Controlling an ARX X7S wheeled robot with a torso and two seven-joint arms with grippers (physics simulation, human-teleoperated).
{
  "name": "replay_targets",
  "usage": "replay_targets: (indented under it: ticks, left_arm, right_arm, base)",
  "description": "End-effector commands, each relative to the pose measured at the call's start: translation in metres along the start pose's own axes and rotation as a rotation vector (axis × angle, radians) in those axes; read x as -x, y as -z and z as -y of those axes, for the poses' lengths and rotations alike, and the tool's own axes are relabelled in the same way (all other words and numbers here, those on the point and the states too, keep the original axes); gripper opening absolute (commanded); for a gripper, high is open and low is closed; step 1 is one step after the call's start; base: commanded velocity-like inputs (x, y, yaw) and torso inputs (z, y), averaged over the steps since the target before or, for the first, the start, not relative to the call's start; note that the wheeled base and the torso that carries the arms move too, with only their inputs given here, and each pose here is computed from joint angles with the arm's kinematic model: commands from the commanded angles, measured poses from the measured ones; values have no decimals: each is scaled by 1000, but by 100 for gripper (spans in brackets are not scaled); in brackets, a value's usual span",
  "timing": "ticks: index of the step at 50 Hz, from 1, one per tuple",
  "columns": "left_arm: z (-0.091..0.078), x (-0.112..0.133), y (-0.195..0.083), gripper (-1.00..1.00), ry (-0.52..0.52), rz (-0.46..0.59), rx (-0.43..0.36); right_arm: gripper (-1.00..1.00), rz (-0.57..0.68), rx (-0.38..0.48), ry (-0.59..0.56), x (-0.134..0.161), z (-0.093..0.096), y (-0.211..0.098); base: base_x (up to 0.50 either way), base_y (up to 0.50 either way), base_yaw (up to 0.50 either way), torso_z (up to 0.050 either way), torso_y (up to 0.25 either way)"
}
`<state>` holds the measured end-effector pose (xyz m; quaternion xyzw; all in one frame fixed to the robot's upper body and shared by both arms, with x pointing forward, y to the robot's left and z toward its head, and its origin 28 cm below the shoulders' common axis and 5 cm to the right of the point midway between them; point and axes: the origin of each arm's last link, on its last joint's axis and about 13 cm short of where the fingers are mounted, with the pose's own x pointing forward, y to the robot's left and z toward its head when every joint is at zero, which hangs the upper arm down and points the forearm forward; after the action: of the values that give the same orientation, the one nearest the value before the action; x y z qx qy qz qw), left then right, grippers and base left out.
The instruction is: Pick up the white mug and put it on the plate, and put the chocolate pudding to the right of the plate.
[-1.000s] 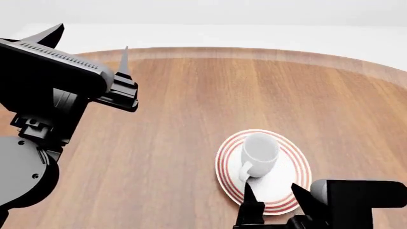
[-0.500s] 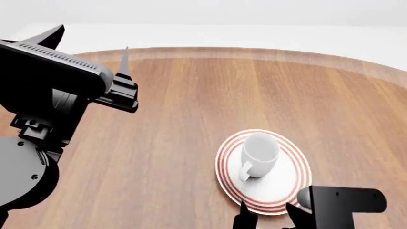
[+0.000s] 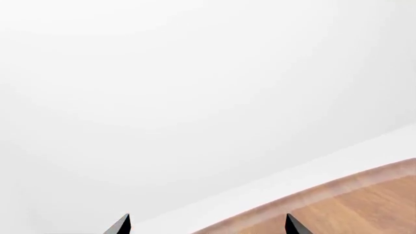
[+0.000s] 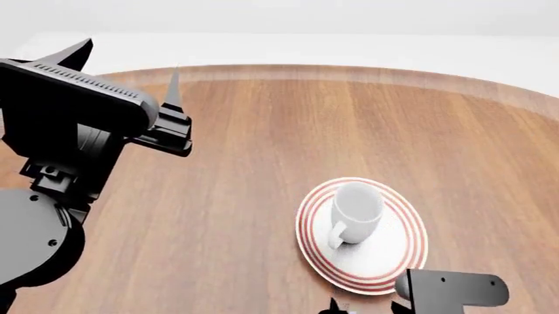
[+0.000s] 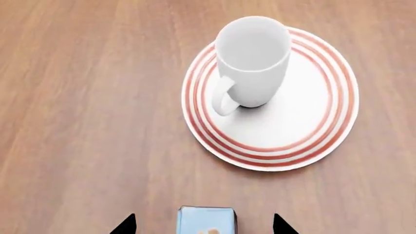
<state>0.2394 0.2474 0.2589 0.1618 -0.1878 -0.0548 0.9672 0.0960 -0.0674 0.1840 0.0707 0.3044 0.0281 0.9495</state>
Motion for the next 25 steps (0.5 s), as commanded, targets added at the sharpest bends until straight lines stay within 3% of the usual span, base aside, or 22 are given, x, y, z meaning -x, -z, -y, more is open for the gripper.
replay_targets:
  ticks: [1,15,25]
  left_arm:
    - [2,-4,-3,100,18,26,15]
    - [2,-3,-2,100,16,21,19]
    - [3,-3,-1,100,21,18,30]
  right_arm:
    - [100,-29,-26,-27,-3,-3,4]
    - [100,-56,-21,-42,-6,-5,8]
    - [100,-115,-66,-52,-13,-2,7]
  base:
    - [0,0,0,0,0]
    - [0,0,0,0,0]
    - [0,0,0,0,0]
